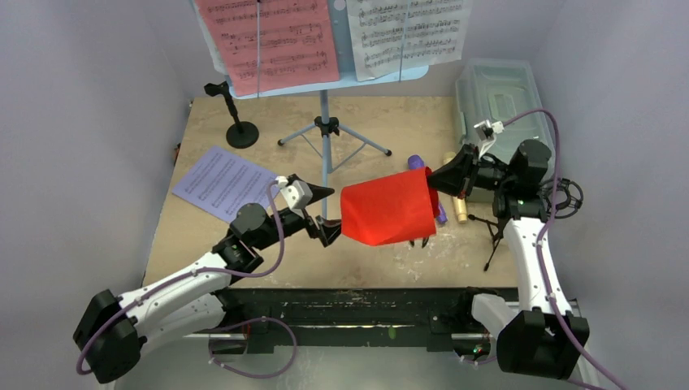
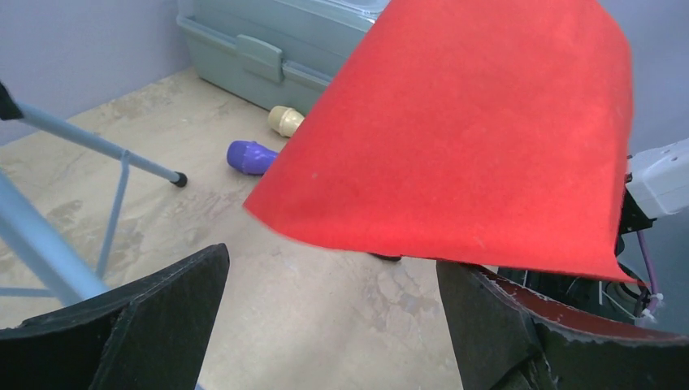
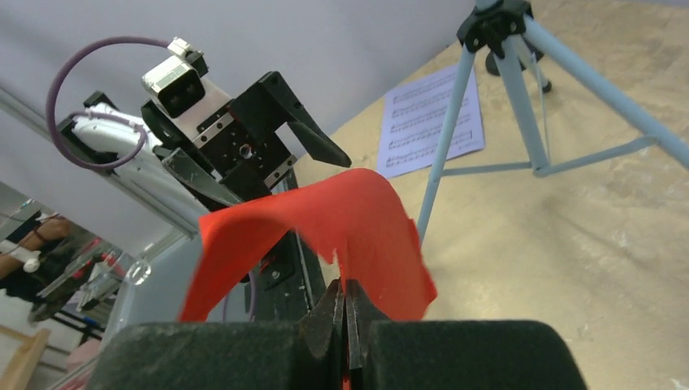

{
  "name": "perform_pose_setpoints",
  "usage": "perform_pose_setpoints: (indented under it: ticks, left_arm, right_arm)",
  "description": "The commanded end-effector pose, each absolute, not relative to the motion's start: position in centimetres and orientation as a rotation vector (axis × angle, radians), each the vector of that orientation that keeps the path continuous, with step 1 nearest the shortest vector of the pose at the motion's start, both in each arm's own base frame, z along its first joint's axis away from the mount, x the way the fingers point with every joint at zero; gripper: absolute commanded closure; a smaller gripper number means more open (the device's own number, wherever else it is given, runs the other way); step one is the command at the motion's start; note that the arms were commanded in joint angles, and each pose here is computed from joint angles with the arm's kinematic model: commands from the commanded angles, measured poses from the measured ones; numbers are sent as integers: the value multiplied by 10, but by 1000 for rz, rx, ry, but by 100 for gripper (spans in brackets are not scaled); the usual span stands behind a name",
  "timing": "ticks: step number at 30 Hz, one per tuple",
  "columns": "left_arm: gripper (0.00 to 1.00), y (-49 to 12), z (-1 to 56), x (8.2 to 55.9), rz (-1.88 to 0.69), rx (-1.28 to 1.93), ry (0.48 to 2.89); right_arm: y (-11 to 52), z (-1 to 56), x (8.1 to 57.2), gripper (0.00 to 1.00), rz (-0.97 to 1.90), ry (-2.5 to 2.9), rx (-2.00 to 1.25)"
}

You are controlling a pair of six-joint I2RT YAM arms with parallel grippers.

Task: Pack up the instrument practice props
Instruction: Place the sheet music at the center of the board.

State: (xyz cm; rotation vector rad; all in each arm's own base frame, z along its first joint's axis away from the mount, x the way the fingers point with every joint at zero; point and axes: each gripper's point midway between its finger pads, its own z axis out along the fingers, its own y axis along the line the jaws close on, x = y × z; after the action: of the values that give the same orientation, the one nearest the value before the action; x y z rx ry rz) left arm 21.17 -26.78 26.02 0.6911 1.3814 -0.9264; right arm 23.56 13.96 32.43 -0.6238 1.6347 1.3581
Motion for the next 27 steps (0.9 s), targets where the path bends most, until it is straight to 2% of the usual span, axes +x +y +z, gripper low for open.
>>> perform_pose_setpoints:
  ticks: [1,11,13,16,21,22,23,24,26,27]
  left_arm:
    - [0,-285,282,222,-898,593,1249]
    - [1,-282,297,228,-830,558,1193]
    - [3,-282,292,229,-828,561,1215]
    - [13,-284,283,232,-831,557,1257]
    - [35,-280,273,239,-803,517,1315]
    - [44,-279,273,240,-800,513,1320]
    - [58,-276,271,244,-780,491,1334]
    - [67,-275,271,245,-771,483,1343]
    - [94,-275,270,248,-754,482,1370]
    - [100,-274,268,251,-740,477,1392]
  right_arm:
    - [152,302,233,100,1369,1659,-691]
    - [164,271,229,100,1475,1689,-735]
    - [166,267,229,100,1494,1693,-746]
    - [169,261,226,100,1514,1690,-774]
    - [171,260,219,100,1549,1660,-818]
    - [172,259,218,100,1553,1657,-823]
    - [171,258,217,100,1551,1652,-828]
    - [172,257,217,100,1550,1648,-832]
    - [172,256,216,100,1544,1640,-840]
    - [172,256,215,100,1542,1636,-844]
